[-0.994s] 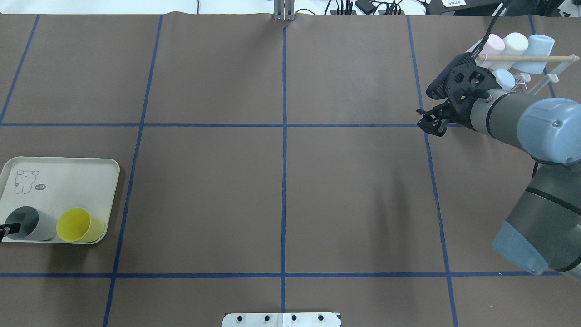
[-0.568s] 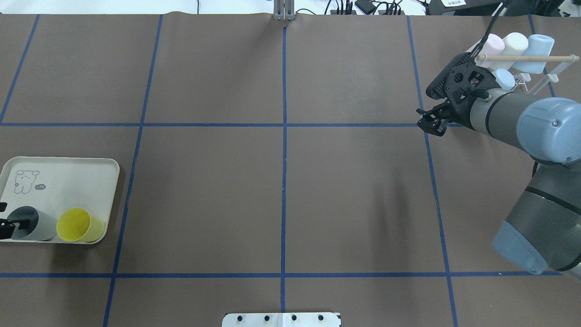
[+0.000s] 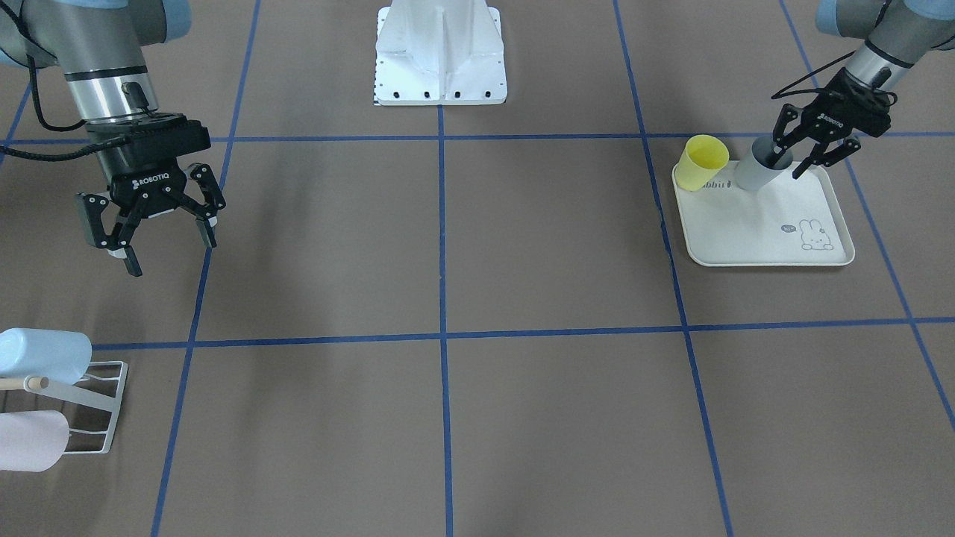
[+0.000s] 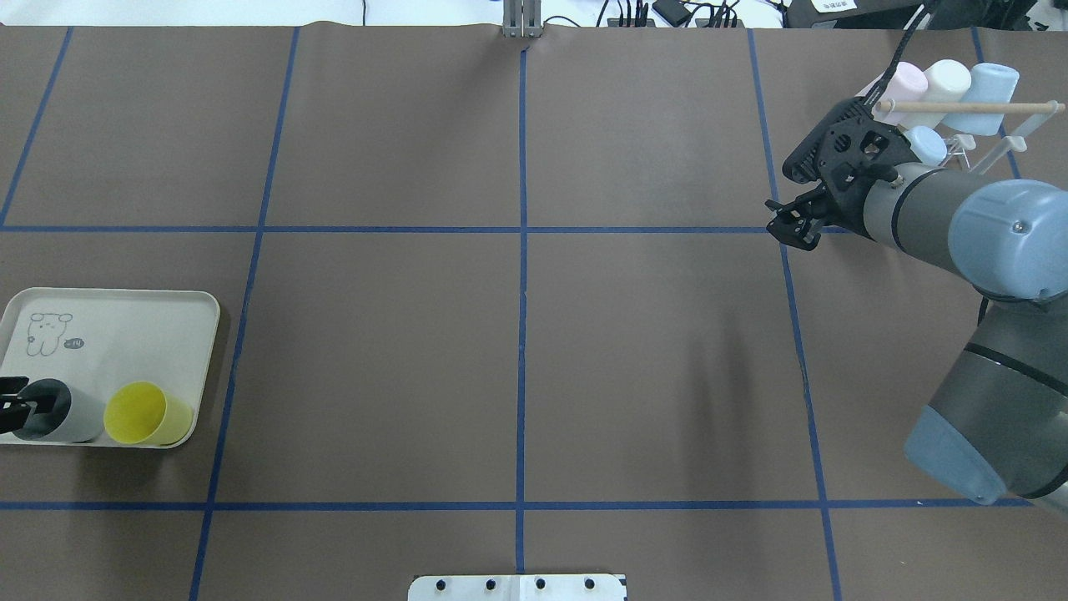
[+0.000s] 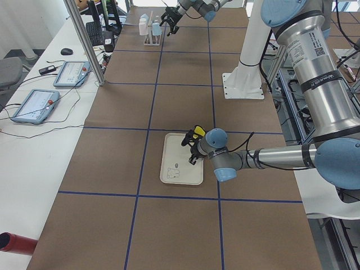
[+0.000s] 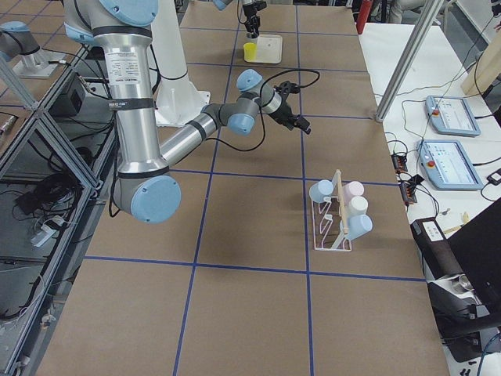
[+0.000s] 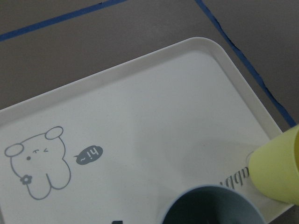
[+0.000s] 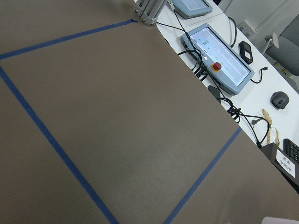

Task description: Transfer IKEA cup to right arm and place on rack

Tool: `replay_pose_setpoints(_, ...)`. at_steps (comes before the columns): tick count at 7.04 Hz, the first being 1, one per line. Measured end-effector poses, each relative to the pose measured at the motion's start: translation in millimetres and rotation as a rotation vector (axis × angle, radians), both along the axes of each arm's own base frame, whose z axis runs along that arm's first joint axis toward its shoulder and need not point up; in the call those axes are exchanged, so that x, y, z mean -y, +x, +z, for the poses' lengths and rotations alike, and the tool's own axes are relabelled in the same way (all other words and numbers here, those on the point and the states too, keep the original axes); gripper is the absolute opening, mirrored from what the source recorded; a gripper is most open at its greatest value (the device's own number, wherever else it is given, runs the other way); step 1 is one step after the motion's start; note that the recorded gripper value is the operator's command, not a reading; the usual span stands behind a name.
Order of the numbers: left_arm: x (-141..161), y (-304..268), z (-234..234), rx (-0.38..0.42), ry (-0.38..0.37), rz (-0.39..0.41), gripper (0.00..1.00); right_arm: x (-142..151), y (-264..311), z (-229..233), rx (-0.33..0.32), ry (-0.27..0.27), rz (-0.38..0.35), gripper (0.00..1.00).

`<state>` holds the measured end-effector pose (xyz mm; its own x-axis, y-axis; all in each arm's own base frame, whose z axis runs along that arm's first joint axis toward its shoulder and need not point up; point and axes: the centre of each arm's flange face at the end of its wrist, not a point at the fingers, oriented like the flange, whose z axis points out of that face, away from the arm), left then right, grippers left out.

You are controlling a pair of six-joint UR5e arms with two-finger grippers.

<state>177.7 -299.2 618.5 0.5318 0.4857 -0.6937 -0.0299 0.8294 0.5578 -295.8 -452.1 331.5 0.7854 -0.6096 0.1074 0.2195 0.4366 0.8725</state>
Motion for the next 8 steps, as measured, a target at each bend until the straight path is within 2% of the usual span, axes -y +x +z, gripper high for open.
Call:
replay_pose_setpoints(2, 0.5, -0.4, -2.3, -0.012, 0.009, -0.001, 0.00, 0.0, 0.0, 0.0, 0.001, 0.000, 0.000, 1.00)
replay_pose_setpoints(6, 1.7, -7.8, -6.7, -0.025, 0.009, -0.006, 0.00, -0.3, -0.2, -0.8, 0.007, -0.003, 0.003, 1.00)
replay_pose_setpoints(8, 22.7, -29.3, -25.5, -0.076, 0.004, -0.046, 0.00, -0.8, -2.3, -2.3, 0.049, -0.004, 0.015, 1.00)
